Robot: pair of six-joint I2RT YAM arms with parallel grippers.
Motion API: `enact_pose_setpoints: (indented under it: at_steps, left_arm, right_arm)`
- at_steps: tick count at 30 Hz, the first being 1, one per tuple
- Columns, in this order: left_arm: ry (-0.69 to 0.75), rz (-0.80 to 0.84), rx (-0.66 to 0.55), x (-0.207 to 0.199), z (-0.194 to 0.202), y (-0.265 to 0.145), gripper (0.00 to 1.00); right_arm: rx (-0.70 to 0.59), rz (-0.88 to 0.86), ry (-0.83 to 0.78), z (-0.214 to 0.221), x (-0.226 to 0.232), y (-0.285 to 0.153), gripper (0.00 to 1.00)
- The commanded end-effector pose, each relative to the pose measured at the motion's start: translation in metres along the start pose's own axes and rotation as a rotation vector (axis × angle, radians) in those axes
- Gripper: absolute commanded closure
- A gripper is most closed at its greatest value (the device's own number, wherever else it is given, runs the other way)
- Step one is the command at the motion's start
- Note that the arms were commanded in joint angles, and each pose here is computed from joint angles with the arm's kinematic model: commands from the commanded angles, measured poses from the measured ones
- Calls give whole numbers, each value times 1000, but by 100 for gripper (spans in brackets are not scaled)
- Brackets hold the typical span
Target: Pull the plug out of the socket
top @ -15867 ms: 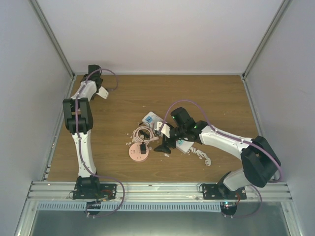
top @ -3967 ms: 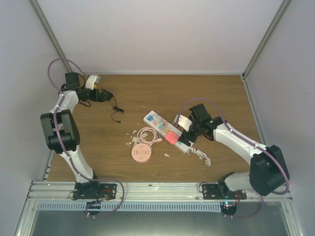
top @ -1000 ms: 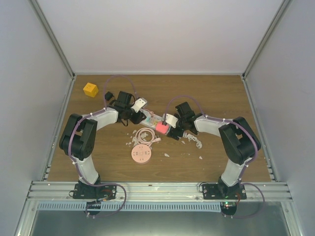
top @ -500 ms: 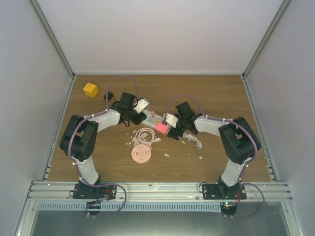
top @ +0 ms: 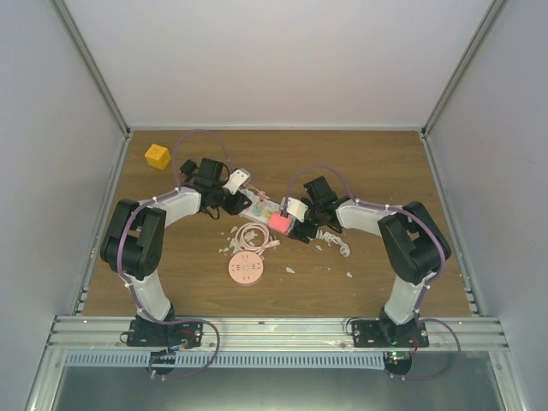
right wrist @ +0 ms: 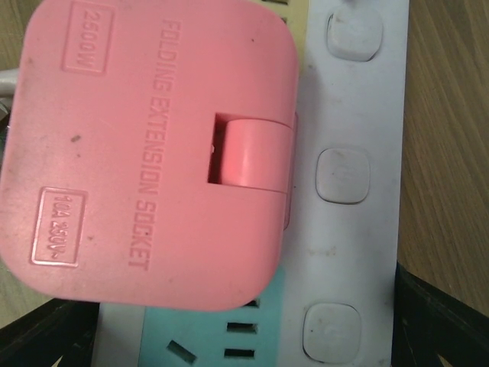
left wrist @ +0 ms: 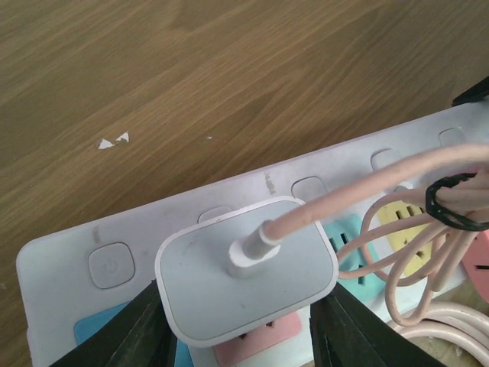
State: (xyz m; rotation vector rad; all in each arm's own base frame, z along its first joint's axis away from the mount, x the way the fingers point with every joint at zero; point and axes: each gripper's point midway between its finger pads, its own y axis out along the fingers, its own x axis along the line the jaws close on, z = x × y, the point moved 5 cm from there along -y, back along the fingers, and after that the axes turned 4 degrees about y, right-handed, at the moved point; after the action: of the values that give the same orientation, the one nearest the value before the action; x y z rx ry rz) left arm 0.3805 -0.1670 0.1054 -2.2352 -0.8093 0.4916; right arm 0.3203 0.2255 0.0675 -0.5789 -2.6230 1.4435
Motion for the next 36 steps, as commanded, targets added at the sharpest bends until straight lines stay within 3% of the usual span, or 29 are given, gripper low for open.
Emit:
enact_pose_setpoints:
  at_steps: [1, 6, 13, 17, 22, 31, 34, 36]
  left_arm:
    - [120, 18, -121, -31, -41, -7, 66]
    - [214, -76, -109, -42, -47, -6, 68]
    - [188, -99, -143, -33, -60, -22, 70]
    - [109, 22, -209, -29, -73, -42, 69]
    - [138, 68, -227, -37, -79, -51, 69]
    - [109, -49, -265, -6, -89, -95, 70]
    - [117, -70, -249, 4, -85, -105, 66]
    - [128, -60, -231, 3, -82, -106, 57]
  right_arm:
    - [56, -11, -1, 12, 2, 13, 59]
    - [58, -12, 1, 12, 2, 13, 60]
    - [62, -13, 2, 13, 2, 14, 60]
    - [65, -16, 6, 13, 2, 15, 60]
    - [68, -18, 11, 13, 2, 15, 62]
    - [59, -19, 13, 10, 1, 14, 57]
    - [53, -21, 13, 9, 1, 12, 53]
    - [39, -19, 11, 5, 1, 9, 49]
